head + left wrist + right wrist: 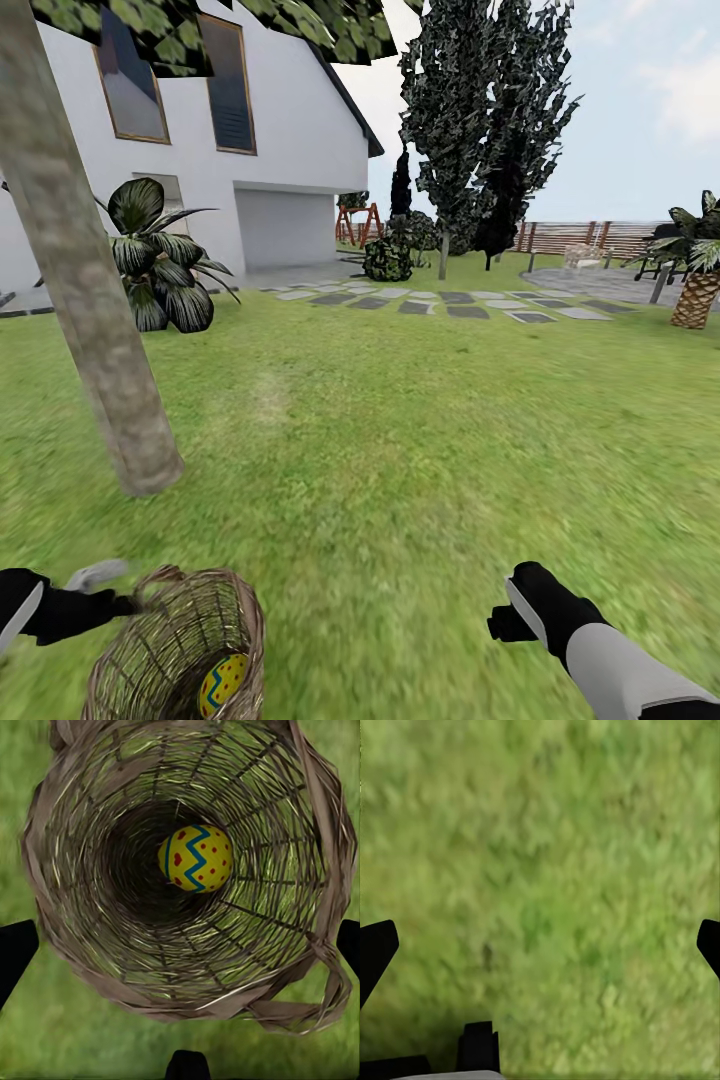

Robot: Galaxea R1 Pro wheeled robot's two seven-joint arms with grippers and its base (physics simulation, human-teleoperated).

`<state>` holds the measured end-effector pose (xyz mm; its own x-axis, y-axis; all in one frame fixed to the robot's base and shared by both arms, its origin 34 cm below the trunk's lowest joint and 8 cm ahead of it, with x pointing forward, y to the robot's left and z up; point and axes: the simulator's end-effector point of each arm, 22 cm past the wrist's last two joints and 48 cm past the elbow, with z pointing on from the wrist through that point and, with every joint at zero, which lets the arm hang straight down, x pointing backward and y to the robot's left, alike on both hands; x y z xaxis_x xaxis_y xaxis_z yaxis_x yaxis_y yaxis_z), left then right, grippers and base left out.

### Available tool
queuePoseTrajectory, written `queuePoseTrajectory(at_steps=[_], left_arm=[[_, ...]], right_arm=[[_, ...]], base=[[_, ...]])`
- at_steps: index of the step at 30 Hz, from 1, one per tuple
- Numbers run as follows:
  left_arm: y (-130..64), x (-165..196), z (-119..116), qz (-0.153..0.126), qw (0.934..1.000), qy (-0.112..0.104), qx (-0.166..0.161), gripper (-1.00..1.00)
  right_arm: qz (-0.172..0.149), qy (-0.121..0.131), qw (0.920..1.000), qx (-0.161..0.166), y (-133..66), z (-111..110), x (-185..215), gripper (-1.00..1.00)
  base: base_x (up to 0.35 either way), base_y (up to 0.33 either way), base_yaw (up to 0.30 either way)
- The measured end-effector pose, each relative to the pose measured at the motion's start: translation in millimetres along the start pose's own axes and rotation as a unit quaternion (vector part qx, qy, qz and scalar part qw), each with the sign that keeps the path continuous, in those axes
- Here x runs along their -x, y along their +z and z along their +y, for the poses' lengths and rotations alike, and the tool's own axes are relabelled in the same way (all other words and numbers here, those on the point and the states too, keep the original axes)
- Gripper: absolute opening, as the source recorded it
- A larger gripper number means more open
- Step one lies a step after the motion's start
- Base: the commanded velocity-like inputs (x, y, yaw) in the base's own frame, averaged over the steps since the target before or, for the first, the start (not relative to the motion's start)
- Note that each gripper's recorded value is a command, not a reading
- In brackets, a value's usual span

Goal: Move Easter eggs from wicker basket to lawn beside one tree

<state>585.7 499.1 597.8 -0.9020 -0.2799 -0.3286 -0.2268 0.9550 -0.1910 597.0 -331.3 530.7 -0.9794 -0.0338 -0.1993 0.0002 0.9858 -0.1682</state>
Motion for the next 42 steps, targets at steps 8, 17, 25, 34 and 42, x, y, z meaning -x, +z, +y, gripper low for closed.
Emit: queuePoseTrajectory(at_steps=[8,17,25,34,42], left_arm=[[-15.8,4.6,33.0,-0.005,0.9997,-0.006,0.022,1.00],[-14.6,7.1,27.4,-0.008,0.9998,-0.003,0.019,1.00],[-0.6,-0.5,30.6,-0.007,0.9998,-0.004,0.019,1.00],[26.3,-12.8,11.9,-0.003,1.0000,-0.002,0.003,1.00],[49.7,-25.0,-3.3,0.001,0.9999,0.002,-0.010,1.00]], right_arm=[[0.000,-0.001,1.0000,0.008,-0.4,6.6,0.5,1.00],[-0.001,-0.001,1.0000,0.008,-0.6,8.2,0.7,1.00],[-0.001,-0.002,1.0000,0.007,14.0,10.8,-4.4,1.00],[-0.001,-0.002,1.0000,0.006,30.9,13.0,-10.7,1.00],[-0.001,-0.002,1.0000,0.006,46.0,15.5,-16.4,1.00]], base=[[0.000,0.000,0.000],[0.000,0.000,0.000],[0.000,0.000,0.000],[0.000,0.000,0.000],[0.000,0.000,0.000]])
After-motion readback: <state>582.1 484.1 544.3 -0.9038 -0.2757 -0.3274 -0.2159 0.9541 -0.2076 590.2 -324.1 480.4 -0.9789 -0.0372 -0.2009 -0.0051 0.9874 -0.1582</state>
